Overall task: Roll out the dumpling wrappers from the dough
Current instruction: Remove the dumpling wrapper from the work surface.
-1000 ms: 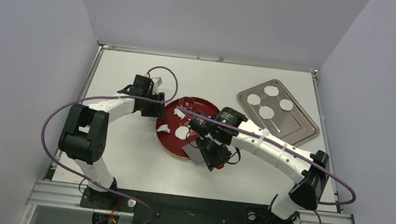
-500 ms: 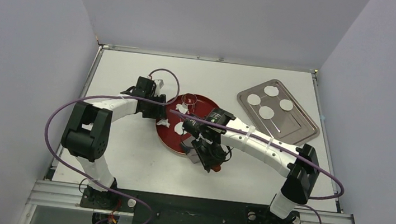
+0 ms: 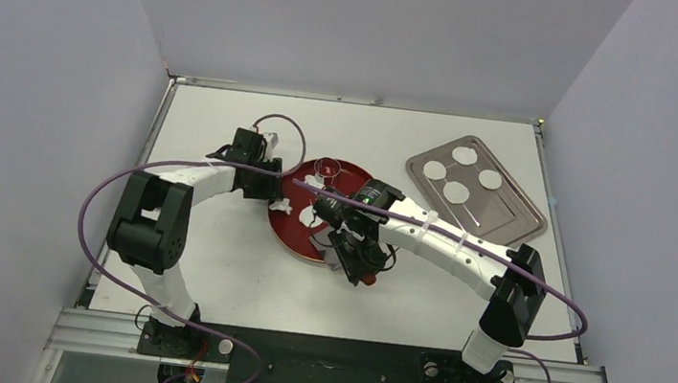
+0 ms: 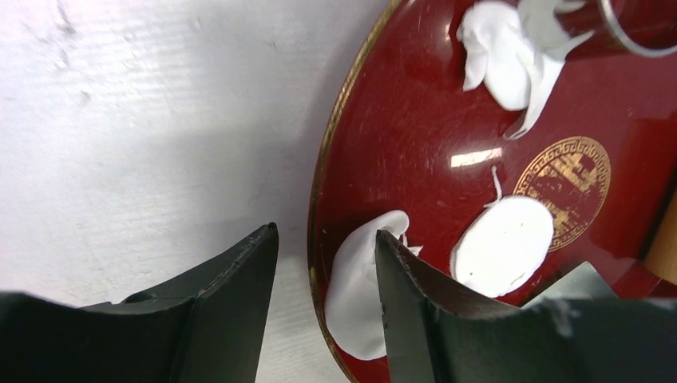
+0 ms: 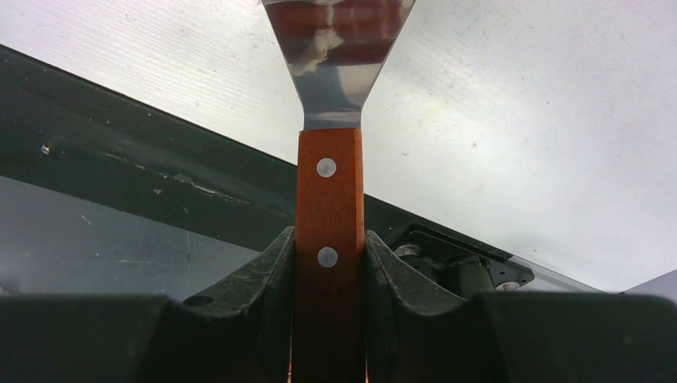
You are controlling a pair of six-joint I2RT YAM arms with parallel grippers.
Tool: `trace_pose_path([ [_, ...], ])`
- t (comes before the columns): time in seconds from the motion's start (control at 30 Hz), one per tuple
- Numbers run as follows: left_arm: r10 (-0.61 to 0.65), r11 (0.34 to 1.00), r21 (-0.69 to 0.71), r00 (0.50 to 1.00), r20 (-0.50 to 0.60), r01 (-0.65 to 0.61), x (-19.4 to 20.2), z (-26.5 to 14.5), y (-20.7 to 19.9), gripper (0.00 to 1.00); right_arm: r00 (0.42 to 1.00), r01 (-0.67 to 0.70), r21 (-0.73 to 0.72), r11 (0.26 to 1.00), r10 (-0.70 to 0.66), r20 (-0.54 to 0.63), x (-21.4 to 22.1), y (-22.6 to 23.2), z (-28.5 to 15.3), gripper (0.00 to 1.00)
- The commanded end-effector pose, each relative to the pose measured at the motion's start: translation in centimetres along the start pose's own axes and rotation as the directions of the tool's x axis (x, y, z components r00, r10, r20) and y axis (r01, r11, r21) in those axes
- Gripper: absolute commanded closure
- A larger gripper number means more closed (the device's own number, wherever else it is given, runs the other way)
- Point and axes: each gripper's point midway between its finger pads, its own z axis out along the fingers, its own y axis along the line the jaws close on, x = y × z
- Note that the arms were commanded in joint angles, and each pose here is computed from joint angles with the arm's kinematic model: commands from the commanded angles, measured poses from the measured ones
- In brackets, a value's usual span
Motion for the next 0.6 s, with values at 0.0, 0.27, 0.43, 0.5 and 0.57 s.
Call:
trace_pose_path([
  [0.0, -0.02, 1.0, 0.015, 0.994, 0.107, 0.019, -4.7, -1.2, -0.2, 0.54, 0.996, -0.02, -0.013, 1.0, 0.021, 0.088, -1.2, -0.2, -1.5, 1.0],
  [0.27, -0.01, 1.0, 0.02, 0.995, 0.097, 0.008, -6.6, 0.4, -0.2, 0.52, 0.994, -0.029, -0.013, 1.0, 0.03, 0.104, -1.7, -0.2, -1.5, 1.0],
  [0.43, 0.034, 0.999, 0.005, 0.996, 0.08, -0.034, -6.3, 1.8, -0.4, 0.51, 0.99, -0.043, -0.07, 0.997, 0.052, 0.13, -2.2, 0.4, -2.0, 1.0],
  [0.5, 0.037, 0.999, -0.005, 0.996, 0.078, -0.037, -6.3, 2.1, -0.3, 0.52, 0.989, -0.05, -0.073, 0.996, 0.059, 0.135, -2.3, 0.2, -2.2, 1.0],
  [0.57, 0.042, 0.999, -0.012, 0.996, 0.077, -0.041, -6.2, 2.4, -0.2, 0.54, 0.988, -0.058, -0.077, 0.995, 0.068, 0.142, -2.4, 0.1, -2.2, 1.0],
])
